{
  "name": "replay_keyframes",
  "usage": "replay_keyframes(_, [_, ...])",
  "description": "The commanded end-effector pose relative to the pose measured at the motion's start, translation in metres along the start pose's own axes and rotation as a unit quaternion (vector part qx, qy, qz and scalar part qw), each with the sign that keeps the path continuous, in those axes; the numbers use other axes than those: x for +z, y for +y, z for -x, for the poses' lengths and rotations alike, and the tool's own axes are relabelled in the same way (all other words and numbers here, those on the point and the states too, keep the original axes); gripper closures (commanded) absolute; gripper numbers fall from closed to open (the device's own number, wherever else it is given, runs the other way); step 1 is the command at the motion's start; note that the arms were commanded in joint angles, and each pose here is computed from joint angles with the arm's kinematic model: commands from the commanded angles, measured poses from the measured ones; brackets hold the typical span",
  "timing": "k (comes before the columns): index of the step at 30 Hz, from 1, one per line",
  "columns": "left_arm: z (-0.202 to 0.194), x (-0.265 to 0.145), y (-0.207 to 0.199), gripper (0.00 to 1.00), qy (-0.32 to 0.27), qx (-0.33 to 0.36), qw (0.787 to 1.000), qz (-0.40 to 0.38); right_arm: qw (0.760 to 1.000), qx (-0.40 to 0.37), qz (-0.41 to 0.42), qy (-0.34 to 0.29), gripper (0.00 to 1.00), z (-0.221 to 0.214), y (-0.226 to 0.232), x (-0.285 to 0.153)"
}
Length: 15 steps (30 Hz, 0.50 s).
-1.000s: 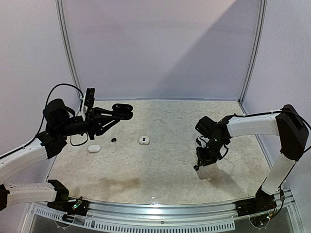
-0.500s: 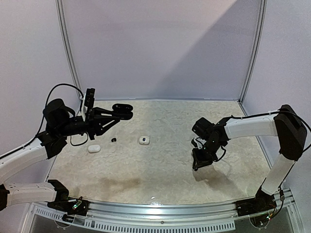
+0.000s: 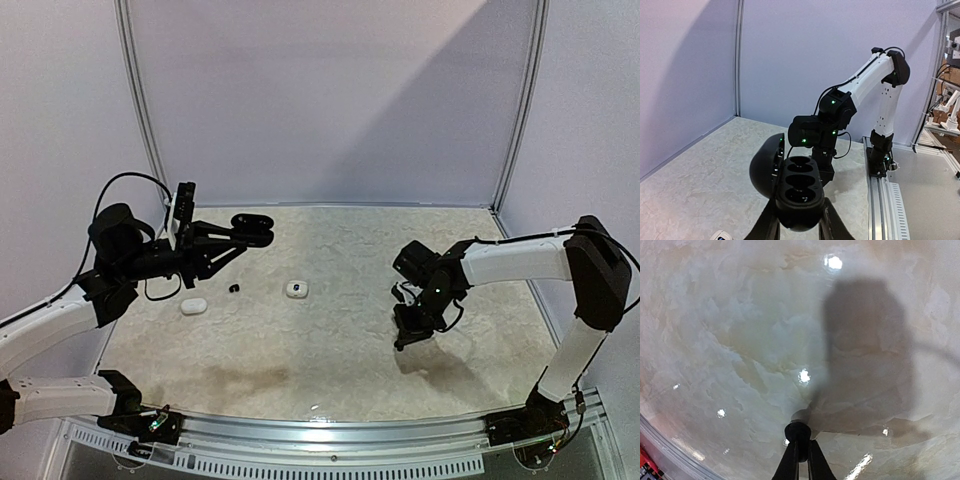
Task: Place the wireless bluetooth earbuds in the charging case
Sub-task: Pick up the right earbud from the center of the board.
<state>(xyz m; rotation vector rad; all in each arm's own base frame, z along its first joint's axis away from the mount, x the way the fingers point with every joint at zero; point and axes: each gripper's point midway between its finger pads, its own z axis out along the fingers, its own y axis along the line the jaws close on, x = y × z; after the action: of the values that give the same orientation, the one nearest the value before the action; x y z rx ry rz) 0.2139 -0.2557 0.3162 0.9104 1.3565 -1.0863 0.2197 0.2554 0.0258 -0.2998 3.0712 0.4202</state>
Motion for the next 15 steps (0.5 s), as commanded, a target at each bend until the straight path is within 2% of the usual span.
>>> replay_keyframes(1, [0.003,0.0,-0.003,1.0,-0.003,0.012,1.0,-0.007,1.0,-0.007,-0.003,0.015,0.97,-0.006,0.002,0.004])
replay_keyframes(2, [0.003,0.0,-0.003,1.0,-0.003,0.012,1.0,-0.007,1.0,-0.009,0.003,0.016,1.0,-0.006,0.005,0.004])
replay_keyframes(8, [0.001,0.0,-0.005,1.0,-0.001,0.014,1.0,-0.012,0.997,-0.071,0.023,-0.013,1.0,0.004,0.03,-0.014])
replay_keyframes(15, [0.008,0.001,-0.017,1.0,-0.014,0.049,0.997,-0.052,0.976,-0.189,0.041,-0.104,1.0,0.035,0.077,-0.082])
